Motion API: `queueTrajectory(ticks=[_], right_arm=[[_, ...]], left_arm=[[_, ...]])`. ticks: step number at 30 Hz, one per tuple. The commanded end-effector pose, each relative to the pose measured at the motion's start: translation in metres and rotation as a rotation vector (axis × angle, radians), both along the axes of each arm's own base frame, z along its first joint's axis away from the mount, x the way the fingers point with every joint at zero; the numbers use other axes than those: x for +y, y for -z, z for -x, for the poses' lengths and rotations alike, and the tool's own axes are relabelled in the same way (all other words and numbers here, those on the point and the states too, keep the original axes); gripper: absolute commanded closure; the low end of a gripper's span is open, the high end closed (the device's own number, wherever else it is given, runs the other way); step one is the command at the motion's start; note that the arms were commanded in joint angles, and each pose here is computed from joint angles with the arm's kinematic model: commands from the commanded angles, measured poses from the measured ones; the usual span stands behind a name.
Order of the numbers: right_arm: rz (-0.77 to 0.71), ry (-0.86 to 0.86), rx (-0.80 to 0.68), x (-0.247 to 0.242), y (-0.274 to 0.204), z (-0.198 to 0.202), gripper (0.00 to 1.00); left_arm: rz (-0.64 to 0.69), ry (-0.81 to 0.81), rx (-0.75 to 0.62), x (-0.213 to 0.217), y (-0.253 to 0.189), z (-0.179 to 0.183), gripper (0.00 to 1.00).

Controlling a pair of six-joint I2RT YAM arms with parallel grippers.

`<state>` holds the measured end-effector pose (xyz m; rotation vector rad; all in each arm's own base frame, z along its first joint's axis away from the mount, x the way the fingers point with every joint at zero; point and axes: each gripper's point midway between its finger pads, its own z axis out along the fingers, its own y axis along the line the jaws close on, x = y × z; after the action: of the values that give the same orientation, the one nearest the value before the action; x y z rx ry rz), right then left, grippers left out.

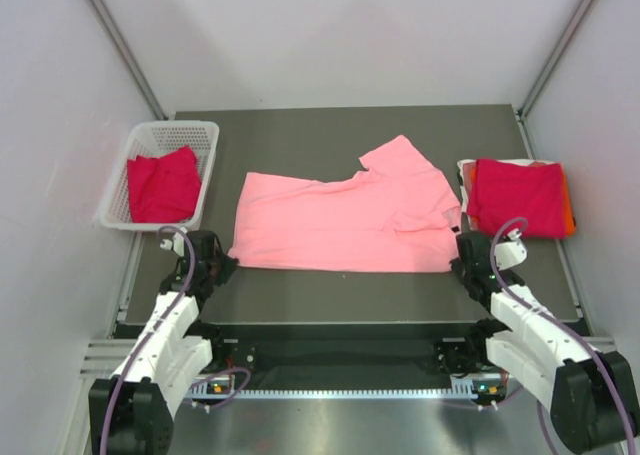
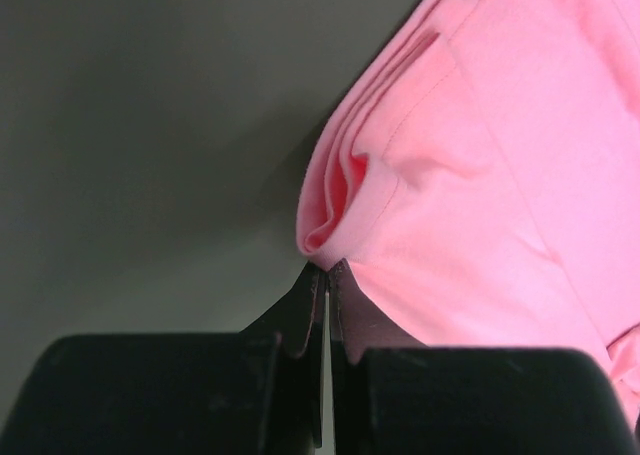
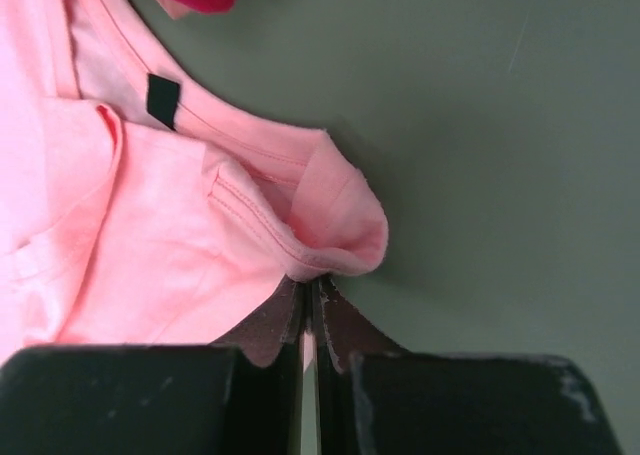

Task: Fold and stack the t-shirts
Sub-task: Fold the tshirt

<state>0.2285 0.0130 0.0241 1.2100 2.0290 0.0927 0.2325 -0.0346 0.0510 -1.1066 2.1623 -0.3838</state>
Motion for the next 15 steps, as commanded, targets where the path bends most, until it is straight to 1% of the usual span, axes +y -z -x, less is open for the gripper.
queueTrajectory(ticks=[1,3,5,7,8,9,10,11,12,13,15], right_arm=[[0.069,0.021,-0.063,-0.011,-0.026,-0.008,1.0],[0.077,0.023,-0.106,-0.01,-0.048,-0.019,1.0],[0.086,0.025,-0.129,-0.01,-0.064,-0.029,1.0],[0.096,0.007,-0.182,-0.005,-0.098,-0.051,1.0],[0.104,-0.008,-0.202,-0.002,-0.111,-0.06,1.0],[0.119,-0.028,-0.224,0.001,-0.14,-0.075,1.0],[0.129,-0.034,-0.24,0.002,-0.158,-0.082,1.0],[0.138,-0.044,-0.257,0.003,-0.176,-0.089,1.0],[0.153,-0.058,-0.308,0.005,-0.213,-0.1,1.0],[0.167,-0.064,-0.3,0.004,-0.222,-0.099,1.0],[0.202,-0.063,-0.306,-0.001,-0.237,-0.096,1.0]], left_arm=[[-0.014,-0.001,-0.037,0.003,-0.005,-0.011,1.0],[-0.017,-0.008,-0.041,0.004,-0.006,-0.017,1.0],[-0.018,-0.014,-0.075,0.004,-0.021,-0.03,1.0],[-0.028,-0.017,-0.07,0.005,-0.031,-0.039,1.0],[-0.042,-0.027,-0.098,0.008,-0.054,-0.051,1.0],[-0.06,-0.026,-0.09,0.01,-0.062,-0.057,1.0],[-0.075,-0.031,-0.101,0.013,-0.076,-0.064,1.0],[-0.092,-0.044,-0.16,0.017,-0.111,-0.079,1.0],[-0.11,-0.037,-0.139,0.019,-0.116,-0.081,1.0],[-0.118,-0.044,-0.179,0.021,-0.141,-0.089,1.0],[-0.134,-0.043,-0.158,0.023,-0.144,-0.089,1.0]])
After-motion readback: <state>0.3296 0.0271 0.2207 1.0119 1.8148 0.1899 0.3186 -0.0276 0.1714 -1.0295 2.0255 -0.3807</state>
